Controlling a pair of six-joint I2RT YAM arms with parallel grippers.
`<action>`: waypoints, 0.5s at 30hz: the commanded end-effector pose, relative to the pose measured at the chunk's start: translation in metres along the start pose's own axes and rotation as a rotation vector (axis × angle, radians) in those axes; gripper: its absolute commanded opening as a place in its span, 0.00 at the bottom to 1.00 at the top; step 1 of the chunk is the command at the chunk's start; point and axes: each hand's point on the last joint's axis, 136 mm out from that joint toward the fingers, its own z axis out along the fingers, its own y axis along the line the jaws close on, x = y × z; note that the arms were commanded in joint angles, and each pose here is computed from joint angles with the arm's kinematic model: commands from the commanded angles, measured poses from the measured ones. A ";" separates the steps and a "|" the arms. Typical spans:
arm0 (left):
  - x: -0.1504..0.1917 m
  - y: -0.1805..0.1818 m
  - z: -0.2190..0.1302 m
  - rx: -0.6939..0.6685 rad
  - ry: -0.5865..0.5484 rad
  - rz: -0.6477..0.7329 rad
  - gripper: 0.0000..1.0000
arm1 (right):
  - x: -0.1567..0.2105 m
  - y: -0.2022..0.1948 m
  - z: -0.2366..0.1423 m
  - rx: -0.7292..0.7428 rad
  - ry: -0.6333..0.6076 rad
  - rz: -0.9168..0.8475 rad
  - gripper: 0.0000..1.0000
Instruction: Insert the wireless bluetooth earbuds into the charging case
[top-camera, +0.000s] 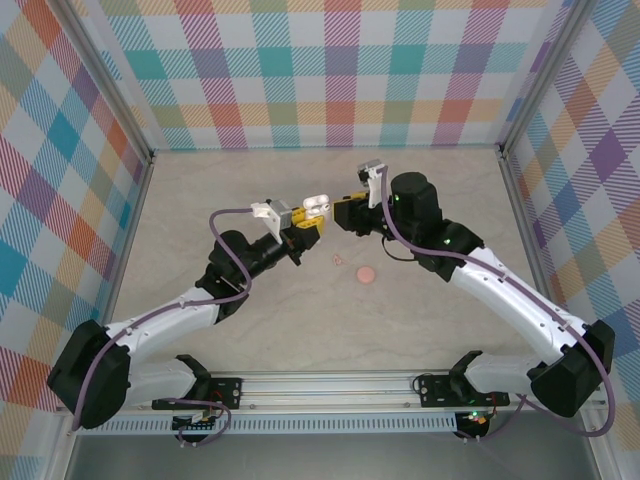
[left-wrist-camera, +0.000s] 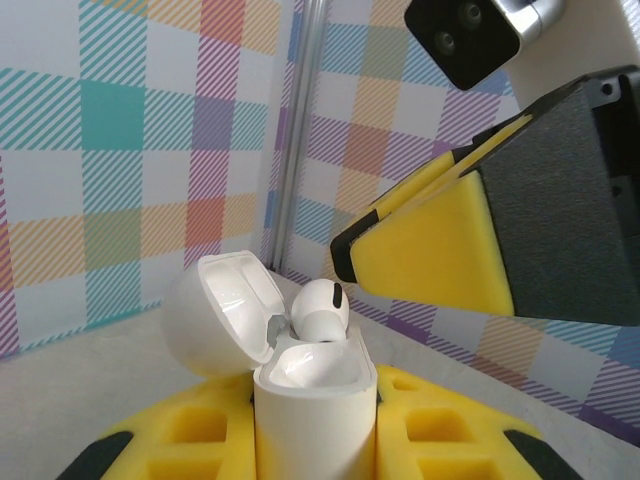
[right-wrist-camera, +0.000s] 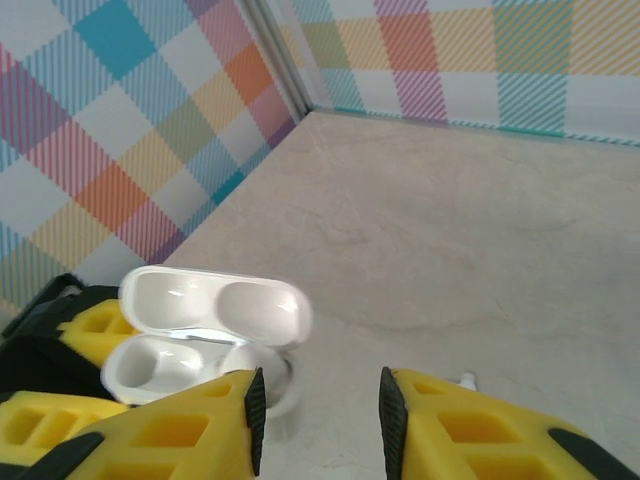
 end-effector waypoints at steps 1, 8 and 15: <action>-0.024 -0.002 -0.006 -0.008 -0.031 0.018 0.00 | -0.004 -0.027 -0.009 0.108 0.001 0.051 0.39; -0.038 -0.004 -0.027 0.007 -0.005 0.011 0.00 | 0.029 -0.079 0.016 0.147 0.176 0.136 0.43; -0.052 -0.014 -0.039 0.045 0.005 0.011 0.00 | 0.057 -0.087 0.071 -0.004 0.373 0.128 0.45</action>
